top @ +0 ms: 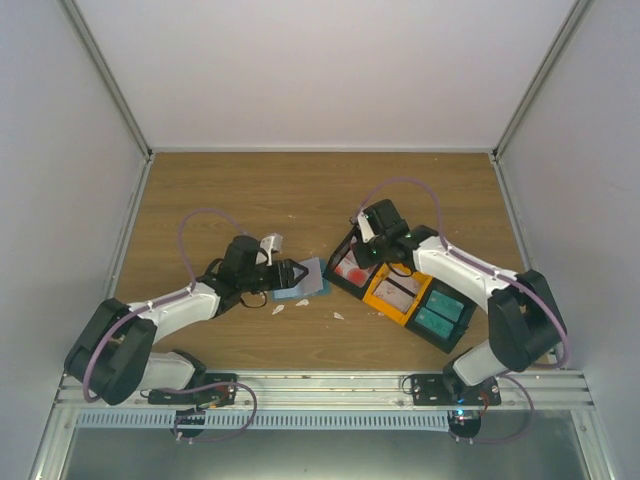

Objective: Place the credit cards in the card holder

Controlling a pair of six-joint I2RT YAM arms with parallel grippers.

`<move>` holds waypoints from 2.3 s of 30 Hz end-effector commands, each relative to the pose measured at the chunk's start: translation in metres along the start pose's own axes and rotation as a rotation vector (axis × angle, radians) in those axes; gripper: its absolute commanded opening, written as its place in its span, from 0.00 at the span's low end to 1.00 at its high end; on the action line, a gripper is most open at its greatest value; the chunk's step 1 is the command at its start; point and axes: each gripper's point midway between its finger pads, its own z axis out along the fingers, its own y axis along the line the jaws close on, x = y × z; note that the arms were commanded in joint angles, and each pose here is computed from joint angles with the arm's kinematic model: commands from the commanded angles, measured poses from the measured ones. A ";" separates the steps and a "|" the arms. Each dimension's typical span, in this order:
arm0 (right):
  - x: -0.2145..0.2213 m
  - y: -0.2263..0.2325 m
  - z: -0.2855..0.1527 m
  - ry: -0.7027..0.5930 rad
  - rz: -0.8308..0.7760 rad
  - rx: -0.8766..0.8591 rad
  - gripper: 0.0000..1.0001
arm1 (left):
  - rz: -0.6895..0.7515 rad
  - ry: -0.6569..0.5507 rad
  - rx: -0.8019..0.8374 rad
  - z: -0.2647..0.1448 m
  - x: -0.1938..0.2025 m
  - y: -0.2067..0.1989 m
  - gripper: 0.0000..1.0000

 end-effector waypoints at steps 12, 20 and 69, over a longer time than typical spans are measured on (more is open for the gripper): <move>-0.061 0.024 -0.091 -0.454 0.236 -0.440 0.00 | 0.090 -0.063 0.400 0.002 -0.048 -0.102 0.80; -0.059 0.039 -0.122 -0.487 0.316 -0.749 0.01 | 0.125 -0.031 0.576 0.010 -0.067 -0.151 0.84; -0.029 0.027 -0.159 -0.536 0.263 -0.902 0.34 | 0.289 0.108 0.837 -0.035 -0.046 -0.219 0.00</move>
